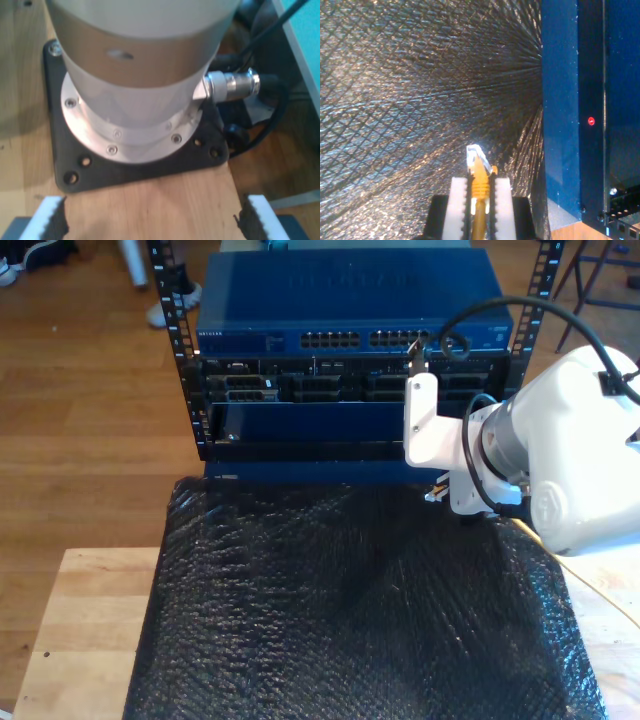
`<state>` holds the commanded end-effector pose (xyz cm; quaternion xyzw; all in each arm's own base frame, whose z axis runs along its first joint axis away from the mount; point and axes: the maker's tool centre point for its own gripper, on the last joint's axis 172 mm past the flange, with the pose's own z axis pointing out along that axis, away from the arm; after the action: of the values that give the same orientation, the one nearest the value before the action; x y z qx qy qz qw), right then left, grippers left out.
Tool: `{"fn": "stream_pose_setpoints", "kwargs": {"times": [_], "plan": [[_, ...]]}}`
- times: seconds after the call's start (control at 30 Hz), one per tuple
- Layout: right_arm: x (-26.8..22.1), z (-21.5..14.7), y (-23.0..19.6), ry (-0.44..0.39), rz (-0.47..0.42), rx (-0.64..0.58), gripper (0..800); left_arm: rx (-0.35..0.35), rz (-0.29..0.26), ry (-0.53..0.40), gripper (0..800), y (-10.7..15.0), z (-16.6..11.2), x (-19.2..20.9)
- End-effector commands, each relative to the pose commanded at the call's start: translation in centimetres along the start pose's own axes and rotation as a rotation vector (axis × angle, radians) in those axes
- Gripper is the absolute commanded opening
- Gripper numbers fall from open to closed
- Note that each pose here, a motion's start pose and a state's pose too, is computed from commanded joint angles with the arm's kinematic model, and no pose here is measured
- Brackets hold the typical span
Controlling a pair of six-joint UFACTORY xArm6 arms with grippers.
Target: Grab the cable and plug it in
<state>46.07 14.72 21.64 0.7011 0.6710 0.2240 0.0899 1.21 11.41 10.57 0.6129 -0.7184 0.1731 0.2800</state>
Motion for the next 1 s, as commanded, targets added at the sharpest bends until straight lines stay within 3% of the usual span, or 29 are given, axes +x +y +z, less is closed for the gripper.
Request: {"fn": "stream_pose_setpoints", "kwargs": {"times": [0.37, 0.67, 0.8, 1.0], "plan": [[0.2, 0.8, 0.6, 0.003, 0.007, -0.015, 0, 0.033, 0.02, -0.076, 800, 0.1, 1.5, -1.8], [0.5, 0.9, 2.3, 0.021, 0.007, -0.087, 0, 0.037, 0.025, -0.101, 800, 0.0, 1.9, -2.4], [0.8, 1.0, 3.5, 0.034, 0.005, -0.136, 0, 0.038, 0.053, -0.104, 800, 0.0, 1.9, -2.4], [0.9, 0.9, 4.3, 0.044, 0.007, -0.174, 0, 0.056, 0.045, -0.155, 800, 0.2, 3.8, -3.8]]}}
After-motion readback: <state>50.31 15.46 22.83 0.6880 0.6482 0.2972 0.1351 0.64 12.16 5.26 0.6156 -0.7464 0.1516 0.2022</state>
